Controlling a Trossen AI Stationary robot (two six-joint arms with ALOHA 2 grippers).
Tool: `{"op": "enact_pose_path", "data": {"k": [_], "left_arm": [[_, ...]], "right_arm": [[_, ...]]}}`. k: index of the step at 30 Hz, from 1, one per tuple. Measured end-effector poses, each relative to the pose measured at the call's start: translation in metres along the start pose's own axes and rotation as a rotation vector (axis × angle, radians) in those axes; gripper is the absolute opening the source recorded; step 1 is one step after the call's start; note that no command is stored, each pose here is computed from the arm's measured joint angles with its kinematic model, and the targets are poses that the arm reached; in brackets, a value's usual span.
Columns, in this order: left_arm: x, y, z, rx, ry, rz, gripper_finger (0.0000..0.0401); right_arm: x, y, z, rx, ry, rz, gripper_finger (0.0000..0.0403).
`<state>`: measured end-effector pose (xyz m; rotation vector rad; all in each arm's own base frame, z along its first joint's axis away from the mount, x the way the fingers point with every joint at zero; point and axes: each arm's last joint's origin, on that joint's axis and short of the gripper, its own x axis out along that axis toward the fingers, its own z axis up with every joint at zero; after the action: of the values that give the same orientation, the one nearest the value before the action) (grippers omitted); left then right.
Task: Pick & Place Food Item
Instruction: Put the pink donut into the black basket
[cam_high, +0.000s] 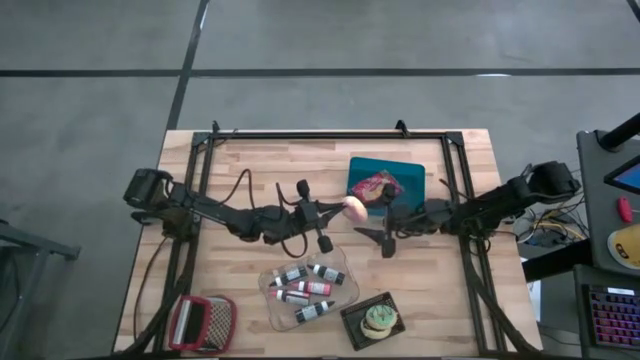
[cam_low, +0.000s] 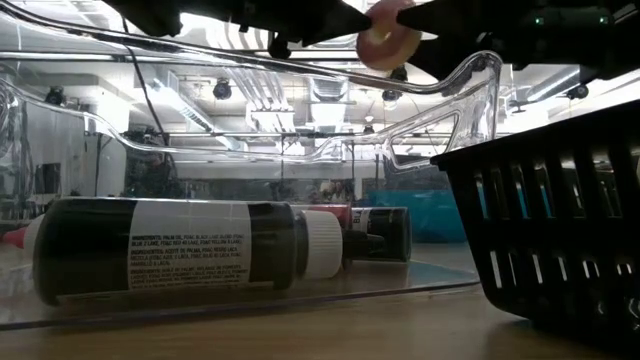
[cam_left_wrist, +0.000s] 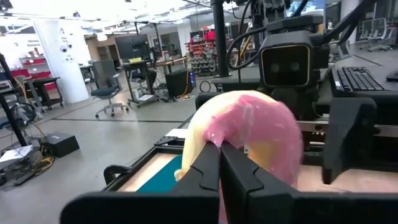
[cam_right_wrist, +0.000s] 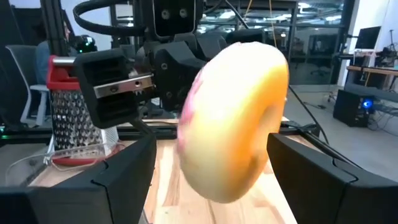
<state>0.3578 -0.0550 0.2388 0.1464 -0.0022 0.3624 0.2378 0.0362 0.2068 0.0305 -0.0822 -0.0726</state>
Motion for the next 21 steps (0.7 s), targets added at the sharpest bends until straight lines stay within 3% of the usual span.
{"op": "enact_pose_path", "data": {"k": [10, 21], "left_arm": [[0.0035, -0.0005, -0.0077, -0.004, 0.017, -0.009, 0.0], [0.0037, -0.0002, -0.0077, -0.003, 0.017, -0.01, 0.0]], "right_arm": [[0.0066, -0.0002, -0.0001, 0.008, 0.008, -0.022, 0.0263], [0.0061, -0.0011, -0.0015, -0.018, 0.026, -0.059, 0.0103]]}}
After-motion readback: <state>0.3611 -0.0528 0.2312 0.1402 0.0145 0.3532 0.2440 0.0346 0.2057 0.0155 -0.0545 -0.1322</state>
